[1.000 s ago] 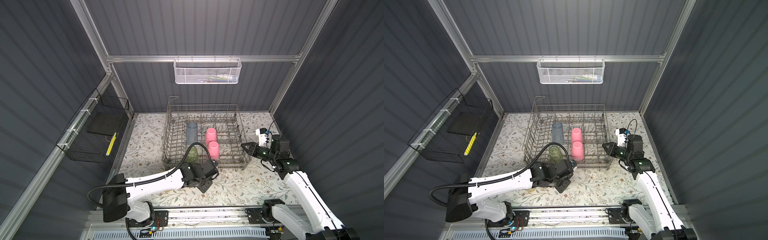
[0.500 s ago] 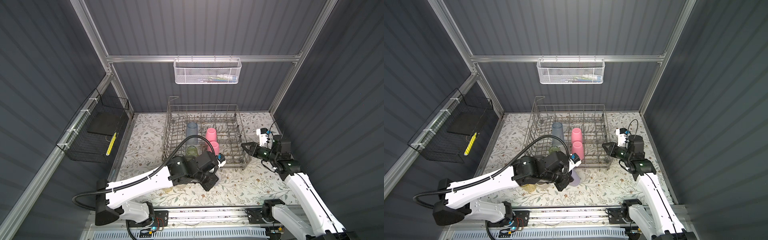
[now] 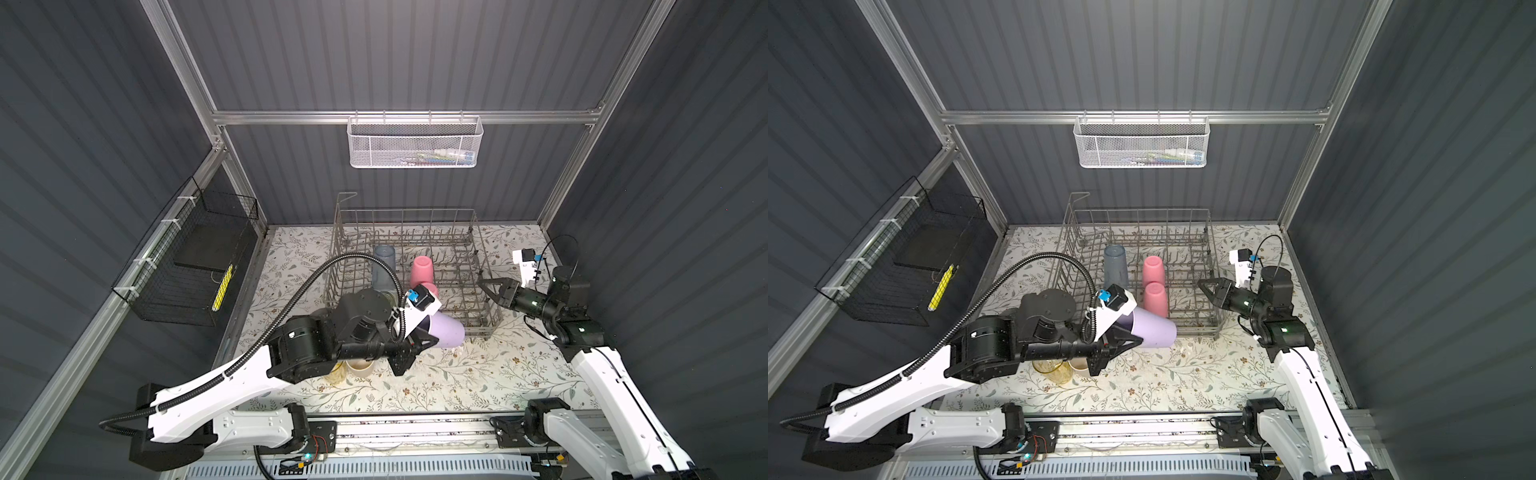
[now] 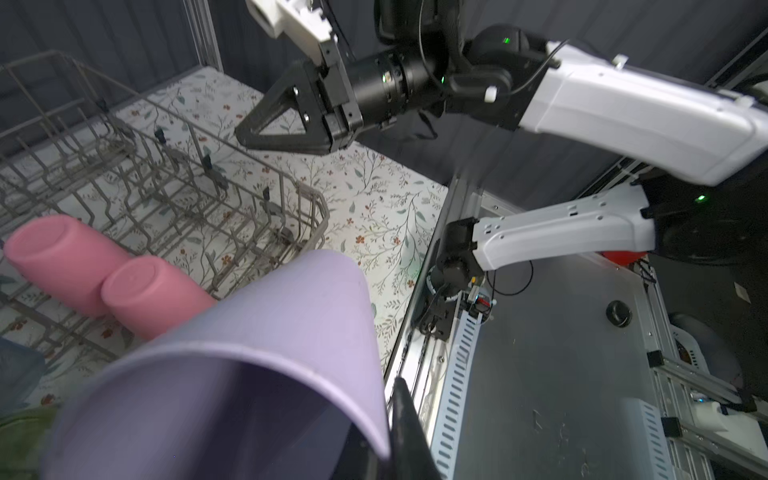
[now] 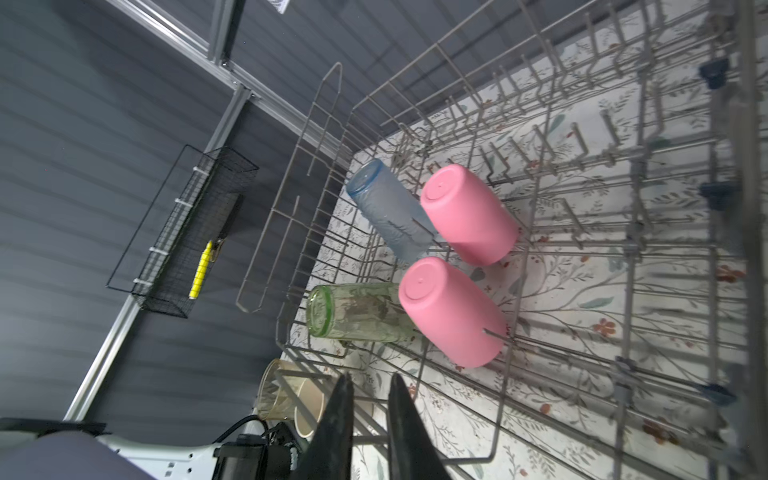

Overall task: Load the cups into the dish rack
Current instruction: 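Grasp the purple cup's rim and lift it over the rack with the left gripper, then carry the purple cup horizontally toward the right gripper while the right gripper approaches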

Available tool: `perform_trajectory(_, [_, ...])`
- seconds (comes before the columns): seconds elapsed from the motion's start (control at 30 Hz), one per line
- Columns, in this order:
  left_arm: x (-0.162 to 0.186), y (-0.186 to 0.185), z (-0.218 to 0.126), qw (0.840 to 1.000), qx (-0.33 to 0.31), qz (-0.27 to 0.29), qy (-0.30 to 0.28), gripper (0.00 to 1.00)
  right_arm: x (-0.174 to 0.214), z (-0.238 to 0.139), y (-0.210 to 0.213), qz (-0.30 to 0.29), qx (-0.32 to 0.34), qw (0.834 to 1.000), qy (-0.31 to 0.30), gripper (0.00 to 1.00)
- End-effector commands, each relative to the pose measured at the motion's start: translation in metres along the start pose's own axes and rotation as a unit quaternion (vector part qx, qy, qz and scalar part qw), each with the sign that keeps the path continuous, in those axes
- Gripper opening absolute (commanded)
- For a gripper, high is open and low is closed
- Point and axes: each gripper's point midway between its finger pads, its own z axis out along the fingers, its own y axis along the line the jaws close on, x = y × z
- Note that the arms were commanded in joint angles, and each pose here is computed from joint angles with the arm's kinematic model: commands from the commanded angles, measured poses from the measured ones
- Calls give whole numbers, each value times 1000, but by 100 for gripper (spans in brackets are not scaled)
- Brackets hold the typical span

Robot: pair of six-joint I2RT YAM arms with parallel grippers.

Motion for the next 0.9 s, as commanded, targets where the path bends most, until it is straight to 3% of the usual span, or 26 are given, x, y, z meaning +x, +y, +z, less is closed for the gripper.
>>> perform_trajectory(0.0, [-33,3,-16,996,7,31,-81,7,-10,-8,42,-28,-80,996,-7,20])
perform_trajectory(0.2, [-50,36,-32,989,-2,14,-148,6,-9,-10,53,-20,-116,993,-5,25])
perform_trajectory(0.33, [-56,50,-28,986,-3,7,-166,5,-9,-10,58,-12,-138,990,-5,34])
perform_trajectory(0.63, [-71,112,-13,975,65,-73,-198,5,-4,-12,65,-8,-179,984,0,59])
perform_trajectory(0.87, [-81,143,-12,954,141,-122,-236,5,2,-14,65,-9,-190,982,1,73])
